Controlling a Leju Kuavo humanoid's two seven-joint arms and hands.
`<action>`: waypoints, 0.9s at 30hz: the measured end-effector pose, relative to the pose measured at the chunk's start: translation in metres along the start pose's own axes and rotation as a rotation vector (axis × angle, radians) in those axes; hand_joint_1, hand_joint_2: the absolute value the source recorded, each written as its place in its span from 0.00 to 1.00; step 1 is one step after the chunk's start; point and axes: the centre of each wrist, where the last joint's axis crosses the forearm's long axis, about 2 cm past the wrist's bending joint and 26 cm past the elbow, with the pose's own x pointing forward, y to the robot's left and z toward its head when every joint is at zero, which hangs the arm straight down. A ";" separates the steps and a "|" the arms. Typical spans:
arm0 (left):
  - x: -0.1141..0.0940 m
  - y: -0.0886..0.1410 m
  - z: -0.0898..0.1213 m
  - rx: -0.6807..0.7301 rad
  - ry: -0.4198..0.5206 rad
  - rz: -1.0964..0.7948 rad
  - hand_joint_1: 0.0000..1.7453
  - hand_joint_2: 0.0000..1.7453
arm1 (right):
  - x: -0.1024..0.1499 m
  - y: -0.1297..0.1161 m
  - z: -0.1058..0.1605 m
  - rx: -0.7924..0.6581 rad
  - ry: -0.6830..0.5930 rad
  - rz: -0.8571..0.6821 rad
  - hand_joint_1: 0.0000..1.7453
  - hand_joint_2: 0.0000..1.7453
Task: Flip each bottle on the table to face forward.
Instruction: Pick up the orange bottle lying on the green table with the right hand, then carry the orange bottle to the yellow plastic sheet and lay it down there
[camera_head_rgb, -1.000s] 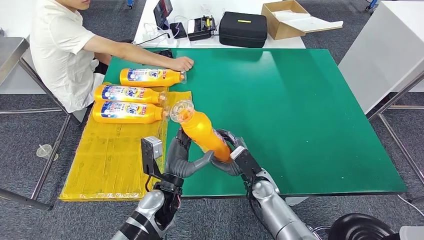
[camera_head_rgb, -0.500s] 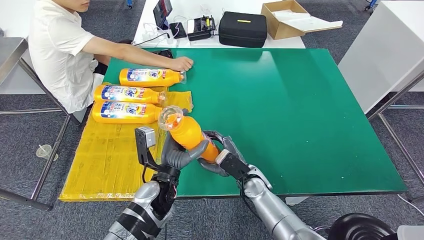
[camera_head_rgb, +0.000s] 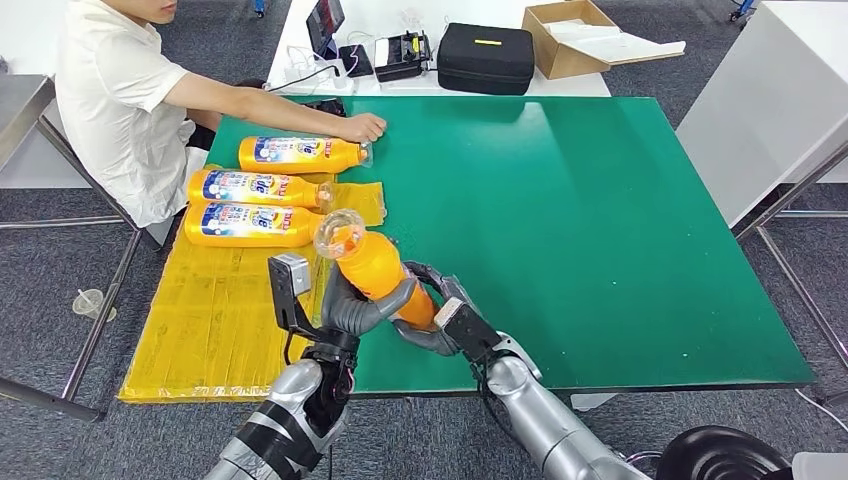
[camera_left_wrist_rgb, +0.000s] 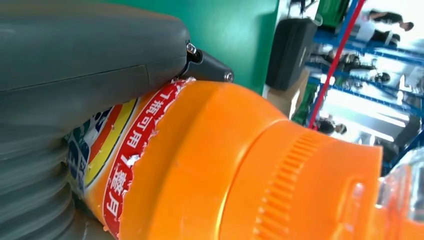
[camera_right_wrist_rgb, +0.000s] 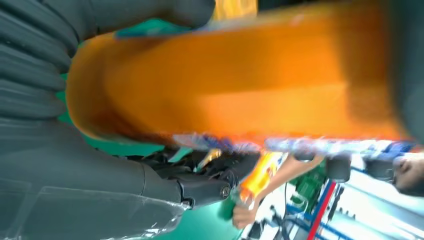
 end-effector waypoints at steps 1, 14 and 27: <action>0.000 0.000 0.000 0.002 -0.005 -0.006 1.00 1.00 | 0.000 0.002 0.000 -0.001 -0.002 -0.012 0.00 1.00; 0.000 0.000 0.001 0.020 -0.042 -0.047 1.00 1.00 | 0.000 0.010 0.000 -0.011 -0.002 -0.044 0.00 0.75; 0.016 0.011 0.005 0.241 -0.361 -0.590 1.00 1.00 | -0.001 0.023 0.021 -0.372 0.004 0.053 0.00 0.00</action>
